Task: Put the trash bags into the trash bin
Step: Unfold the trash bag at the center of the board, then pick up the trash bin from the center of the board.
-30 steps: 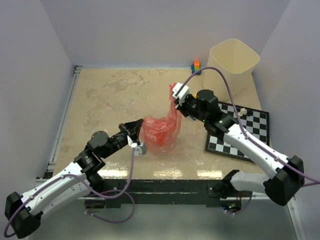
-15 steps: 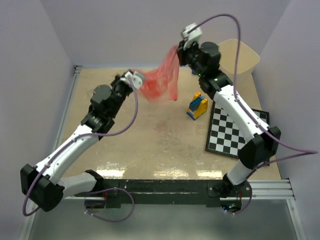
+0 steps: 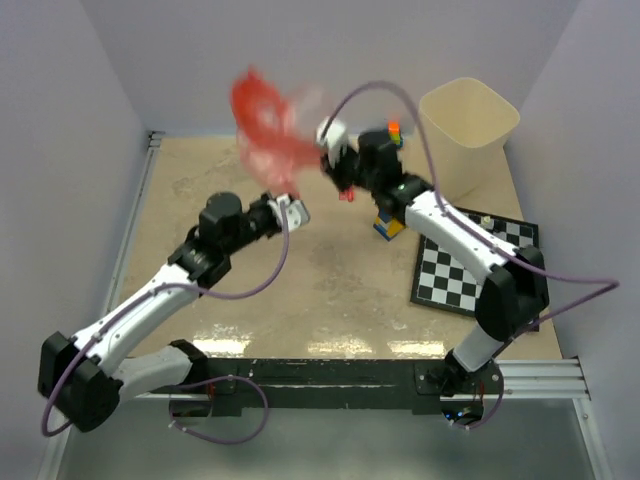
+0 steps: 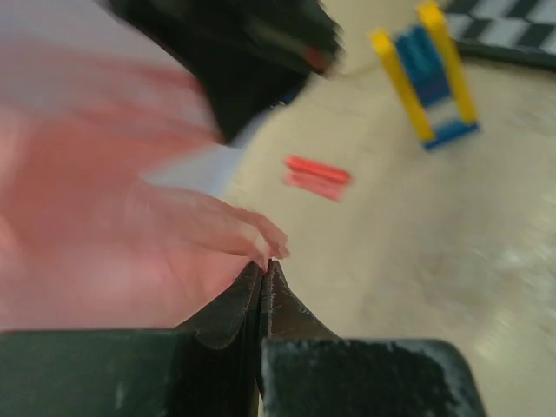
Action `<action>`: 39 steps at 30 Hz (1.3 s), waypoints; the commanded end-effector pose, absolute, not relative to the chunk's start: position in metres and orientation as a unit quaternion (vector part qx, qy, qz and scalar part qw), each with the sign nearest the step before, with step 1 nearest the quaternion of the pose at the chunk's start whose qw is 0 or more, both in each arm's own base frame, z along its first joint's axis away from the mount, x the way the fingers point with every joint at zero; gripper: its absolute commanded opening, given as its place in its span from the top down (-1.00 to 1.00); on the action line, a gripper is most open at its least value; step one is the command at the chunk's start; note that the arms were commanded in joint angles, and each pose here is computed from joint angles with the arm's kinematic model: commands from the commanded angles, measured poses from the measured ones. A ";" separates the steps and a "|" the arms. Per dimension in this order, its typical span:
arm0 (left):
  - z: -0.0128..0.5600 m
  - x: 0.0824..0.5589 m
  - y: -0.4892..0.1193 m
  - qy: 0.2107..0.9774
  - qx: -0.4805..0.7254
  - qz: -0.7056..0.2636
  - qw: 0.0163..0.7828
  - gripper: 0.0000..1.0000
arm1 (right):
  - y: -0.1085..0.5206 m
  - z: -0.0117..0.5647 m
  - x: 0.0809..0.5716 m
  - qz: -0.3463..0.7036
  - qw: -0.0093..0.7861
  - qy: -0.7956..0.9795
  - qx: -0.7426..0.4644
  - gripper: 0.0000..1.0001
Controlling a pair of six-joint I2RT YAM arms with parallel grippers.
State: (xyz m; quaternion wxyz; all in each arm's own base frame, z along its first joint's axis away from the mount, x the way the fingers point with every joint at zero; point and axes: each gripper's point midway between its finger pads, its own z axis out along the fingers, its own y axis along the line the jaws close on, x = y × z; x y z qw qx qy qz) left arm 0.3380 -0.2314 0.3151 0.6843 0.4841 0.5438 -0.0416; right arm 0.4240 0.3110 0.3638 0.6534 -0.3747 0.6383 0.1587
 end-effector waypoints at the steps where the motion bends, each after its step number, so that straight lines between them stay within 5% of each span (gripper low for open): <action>1: 0.316 0.253 -0.223 0.522 0.477 -0.121 0.697 1.00 | 0.265 0.251 0.317 0.216 0.478 0.732 -0.434 1.00; 5: 0.317 0.266 -0.203 0.555 0.437 -0.079 0.704 1.00 | 0.255 0.310 0.313 0.213 0.579 0.677 -0.400 1.00; 14: 0.336 0.301 -0.173 0.603 0.331 -0.020 0.725 1.00 | 0.246 0.323 0.374 0.175 0.587 0.714 -0.338 1.00; 16: 0.342 0.303 -0.168 0.603 0.322 -0.014 0.730 1.00 | 0.242 0.337 0.381 0.166 0.601 0.710 -0.327 0.71; 19: 0.353 0.306 -0.158 0.600 0.311 0.003 0.737 1.00 | 0.234 0.353 0.393 0.159 0.605 0.713 -0.316 -0.06; 21: 0.362 0.311 -0.149 0.599 0.292 0.019 0.745 1.00 | 0.234 0.360 0.397 0.170 0.595 0.711 -0.335 -0.27; 30: 0.350 0.321 -0.138 0.616 0.287 0.041 0.733 1.00 | 0.202 0.399 0.436 0.214 0.562 0.724 -0.337 -0.40; 39: 0.351 0.313 -0.147 0.606 0.299 0.013 0.737 1.00 | 0.072 0.368 0.523 -0.113 0.571 0.782 -0.223 -0.62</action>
